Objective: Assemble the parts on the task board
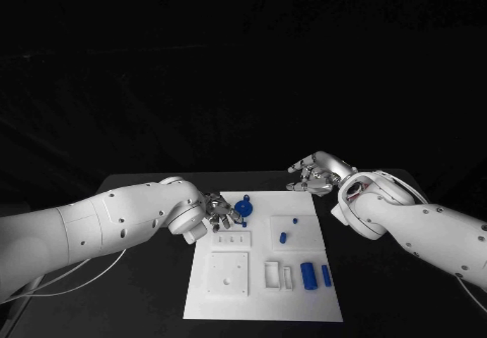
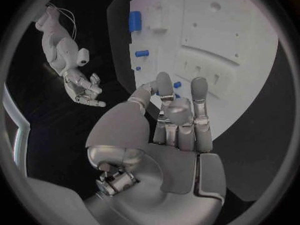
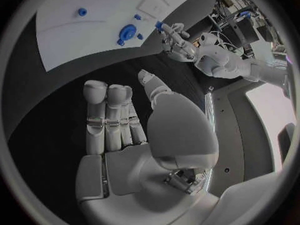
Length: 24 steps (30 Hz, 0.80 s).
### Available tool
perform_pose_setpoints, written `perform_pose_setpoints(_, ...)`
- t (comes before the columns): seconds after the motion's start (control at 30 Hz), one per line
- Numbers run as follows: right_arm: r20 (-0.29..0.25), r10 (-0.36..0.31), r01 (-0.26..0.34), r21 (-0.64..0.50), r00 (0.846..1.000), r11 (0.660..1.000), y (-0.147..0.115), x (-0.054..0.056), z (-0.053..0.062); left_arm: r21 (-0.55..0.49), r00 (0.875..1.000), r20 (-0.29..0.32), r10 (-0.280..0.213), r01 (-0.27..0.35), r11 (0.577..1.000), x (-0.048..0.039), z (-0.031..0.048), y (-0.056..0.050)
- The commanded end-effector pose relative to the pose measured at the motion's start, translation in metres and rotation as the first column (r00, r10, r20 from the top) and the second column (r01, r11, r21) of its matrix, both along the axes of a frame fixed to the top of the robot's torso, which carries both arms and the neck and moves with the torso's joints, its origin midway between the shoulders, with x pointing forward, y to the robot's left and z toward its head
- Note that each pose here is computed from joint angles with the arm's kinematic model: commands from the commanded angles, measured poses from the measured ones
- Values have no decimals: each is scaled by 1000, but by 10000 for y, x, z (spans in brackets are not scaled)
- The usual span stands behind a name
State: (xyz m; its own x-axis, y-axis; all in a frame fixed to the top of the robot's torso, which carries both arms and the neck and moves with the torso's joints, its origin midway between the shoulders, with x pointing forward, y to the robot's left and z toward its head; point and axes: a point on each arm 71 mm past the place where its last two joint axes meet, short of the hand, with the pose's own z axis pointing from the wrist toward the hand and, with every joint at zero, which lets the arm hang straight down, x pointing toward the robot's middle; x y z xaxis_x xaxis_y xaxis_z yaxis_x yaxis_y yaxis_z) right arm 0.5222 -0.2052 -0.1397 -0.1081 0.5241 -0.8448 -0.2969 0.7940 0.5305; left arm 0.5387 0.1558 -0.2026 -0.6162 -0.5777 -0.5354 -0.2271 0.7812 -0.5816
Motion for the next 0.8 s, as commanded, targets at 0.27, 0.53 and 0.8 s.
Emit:
perform_pose_setpoints(0.27,18,5,-6,40,1000,999,38,20,41,96,998,26,-61,58,994,-31,-127,-56)
perform_pose_setpoints(0.53,18,6,-7,41,1000,999,38,23,50,146,996,49,-70,62,987,-46,-219,-25)
perform_pose_setpoints(0.8,17,6,-6,40,1000,999,31,21,54,170,996,59,-62,52,984,-58,-278,23)
